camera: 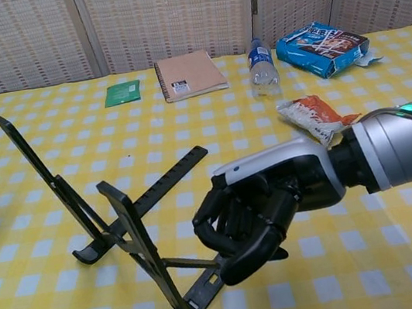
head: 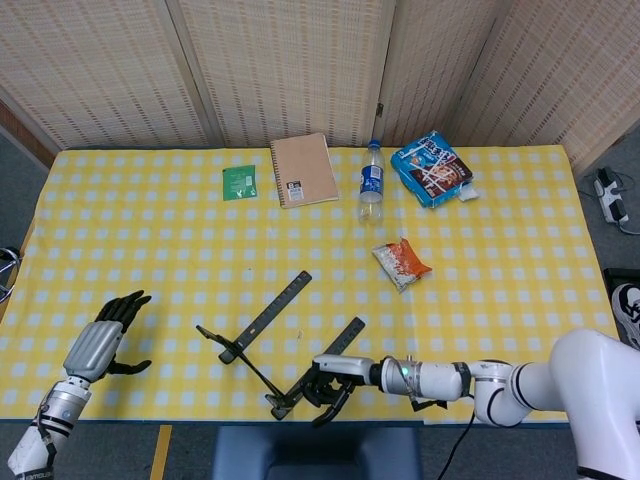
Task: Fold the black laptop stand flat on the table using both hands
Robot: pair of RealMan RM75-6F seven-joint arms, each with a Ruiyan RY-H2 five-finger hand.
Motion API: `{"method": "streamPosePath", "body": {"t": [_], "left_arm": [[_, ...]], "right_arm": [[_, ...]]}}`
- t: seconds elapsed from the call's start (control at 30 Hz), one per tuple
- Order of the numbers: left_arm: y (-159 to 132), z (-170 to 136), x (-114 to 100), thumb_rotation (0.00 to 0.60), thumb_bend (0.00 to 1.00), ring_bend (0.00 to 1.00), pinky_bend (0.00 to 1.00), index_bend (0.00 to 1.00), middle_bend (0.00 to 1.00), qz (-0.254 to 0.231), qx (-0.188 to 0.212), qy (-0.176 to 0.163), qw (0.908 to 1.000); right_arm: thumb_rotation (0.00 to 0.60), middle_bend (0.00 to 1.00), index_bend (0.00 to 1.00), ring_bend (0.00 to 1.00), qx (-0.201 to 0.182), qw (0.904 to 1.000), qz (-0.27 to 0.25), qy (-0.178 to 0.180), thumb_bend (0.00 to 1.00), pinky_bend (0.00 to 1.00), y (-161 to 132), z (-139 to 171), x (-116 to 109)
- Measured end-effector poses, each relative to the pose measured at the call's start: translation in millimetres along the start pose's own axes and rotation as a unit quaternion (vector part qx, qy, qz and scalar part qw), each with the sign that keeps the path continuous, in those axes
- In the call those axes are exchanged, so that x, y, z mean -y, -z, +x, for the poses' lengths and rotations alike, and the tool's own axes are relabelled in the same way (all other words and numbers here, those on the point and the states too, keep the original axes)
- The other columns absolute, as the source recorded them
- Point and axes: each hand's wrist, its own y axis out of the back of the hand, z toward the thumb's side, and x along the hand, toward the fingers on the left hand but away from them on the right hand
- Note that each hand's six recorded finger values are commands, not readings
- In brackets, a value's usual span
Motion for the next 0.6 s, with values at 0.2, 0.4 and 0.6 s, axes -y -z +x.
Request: {"method": "streamPosePath", "body": {"t": [0.2, 0.4, 0.6], "left_arm": [[2, -1, 1, 0.600, 0.20, 0.04, 0.00, 0.08, 0.06, -0.001, -0.004, 0.002, 1.0000], [4, -1, 3, 0.600, 0.20, 0.04, 0.00, 0.08, 0.06, -0.002, -0.006, 0.005, 1.0000], [2, 0, 5, 0.600, 0.20, 0.04, 0.00, 0.08, 0.06, -0.003, -0.001, 0.007, 1.0000]], "right_arm": [[0.479, 0.85, 0.70, 0.85, 0.008, 0.9998, -0.009, -0.014, 0.16, 0.73, 8, -26, 6], [0.479, 0.85, 0.70, 0.85, 0.017, 0.9990, -0.013, -0.039, 0.16, 0.73, 16, -37, 18], [0.479, 0.85, 0.70, 0.85, 0.022, 0.9984, -0.019, -0.050, 0.16, 0.73, 22, -42, 25]]}}
